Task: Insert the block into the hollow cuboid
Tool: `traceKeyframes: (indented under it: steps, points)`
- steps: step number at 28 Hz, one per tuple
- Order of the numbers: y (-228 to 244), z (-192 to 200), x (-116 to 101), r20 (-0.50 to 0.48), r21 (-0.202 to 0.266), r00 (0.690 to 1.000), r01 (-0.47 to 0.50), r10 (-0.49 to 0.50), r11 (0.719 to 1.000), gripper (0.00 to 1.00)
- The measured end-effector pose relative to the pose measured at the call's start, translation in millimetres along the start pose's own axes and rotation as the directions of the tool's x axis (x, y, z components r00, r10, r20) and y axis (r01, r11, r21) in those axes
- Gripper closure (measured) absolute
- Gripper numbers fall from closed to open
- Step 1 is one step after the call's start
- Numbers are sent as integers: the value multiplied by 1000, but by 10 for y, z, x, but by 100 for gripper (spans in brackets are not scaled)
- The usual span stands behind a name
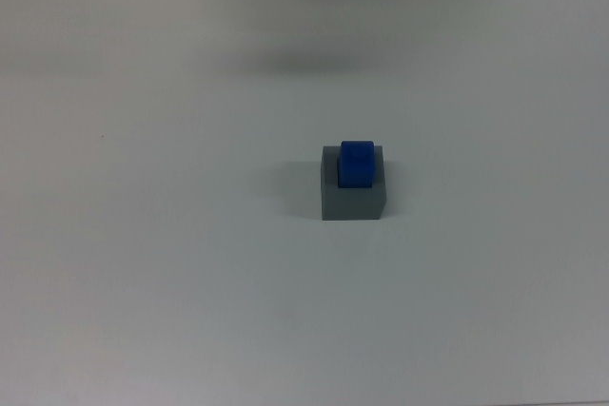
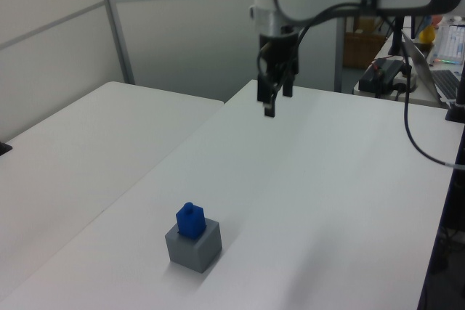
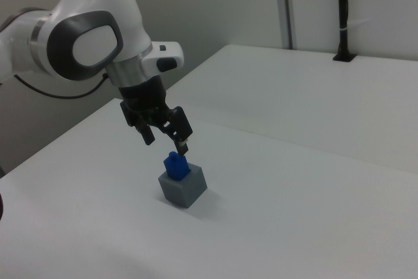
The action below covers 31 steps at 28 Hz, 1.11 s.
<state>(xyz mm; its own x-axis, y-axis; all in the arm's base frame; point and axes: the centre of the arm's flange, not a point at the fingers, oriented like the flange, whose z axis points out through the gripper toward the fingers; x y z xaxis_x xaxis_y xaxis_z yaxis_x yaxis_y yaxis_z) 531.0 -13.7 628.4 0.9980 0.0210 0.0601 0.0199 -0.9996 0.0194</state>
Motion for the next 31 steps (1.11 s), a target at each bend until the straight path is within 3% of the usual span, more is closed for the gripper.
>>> traceKeyframes:
  steps: [15, 31]
  points:
    - [85, -29, -34, -4, 33, 1000, -25, 25, 999, 0]
    - [101, -60, -29, -11, 34, 1000, -28, 29, 999, 0]
